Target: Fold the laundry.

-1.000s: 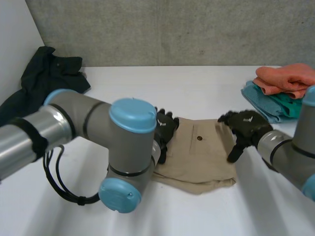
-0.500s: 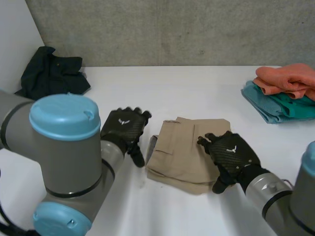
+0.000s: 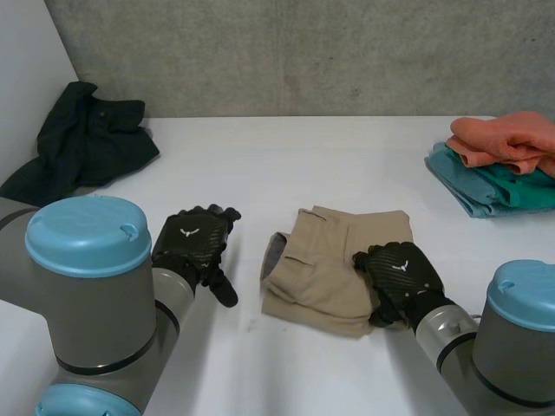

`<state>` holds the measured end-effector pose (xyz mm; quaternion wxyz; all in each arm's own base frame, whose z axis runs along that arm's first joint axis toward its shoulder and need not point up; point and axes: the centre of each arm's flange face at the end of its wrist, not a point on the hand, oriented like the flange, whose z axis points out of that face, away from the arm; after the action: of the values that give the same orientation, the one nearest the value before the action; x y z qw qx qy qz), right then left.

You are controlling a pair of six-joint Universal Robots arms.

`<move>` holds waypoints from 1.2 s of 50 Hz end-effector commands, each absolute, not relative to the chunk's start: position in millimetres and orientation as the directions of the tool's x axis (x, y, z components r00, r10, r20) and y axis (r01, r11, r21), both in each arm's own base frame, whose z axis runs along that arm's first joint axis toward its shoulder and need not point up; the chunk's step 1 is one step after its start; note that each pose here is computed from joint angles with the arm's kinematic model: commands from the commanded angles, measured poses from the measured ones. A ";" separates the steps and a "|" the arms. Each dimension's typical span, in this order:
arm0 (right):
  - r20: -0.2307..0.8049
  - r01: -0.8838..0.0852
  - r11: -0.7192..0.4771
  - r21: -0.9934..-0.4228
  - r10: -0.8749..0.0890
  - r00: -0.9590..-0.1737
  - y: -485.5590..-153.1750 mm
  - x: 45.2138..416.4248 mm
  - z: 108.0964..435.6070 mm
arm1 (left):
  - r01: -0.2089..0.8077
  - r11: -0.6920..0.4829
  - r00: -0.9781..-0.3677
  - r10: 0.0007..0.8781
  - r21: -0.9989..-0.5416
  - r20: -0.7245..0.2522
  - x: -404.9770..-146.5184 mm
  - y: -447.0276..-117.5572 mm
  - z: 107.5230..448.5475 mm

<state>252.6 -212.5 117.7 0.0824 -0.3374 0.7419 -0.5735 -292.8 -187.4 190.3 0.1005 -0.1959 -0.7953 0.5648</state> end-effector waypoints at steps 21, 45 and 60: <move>0.665 -0.611 -0.295 -0.734 -0.496 -0.559 -261.3 275.7 155.2 | 0.199 0.292 -0.907 0.416 -0.936 -0.063 -288.6 -188.2 187.5; 0.422 -0.311 -0.478 -0.822 -0.143 -0.895 -498.2 124.5 317.2 | 0.186 0.302 -0.925 0.375 -0.935 -0.063 -279.4 -200.1 182.8; 0.356 -0.292 -0.237 -0.927 -0.304 -0.884 -537.3 21.6 189.9 | 0.185 0.299 -0.925 0.375 -0.936 -0.063 -280.3 -201.3 179.4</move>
<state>45.2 -533.0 235.1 -0.0180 -0.2312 0.5883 -0.7747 -279.7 -200.6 180.3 0.0827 -0.1755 -0.8037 0.5626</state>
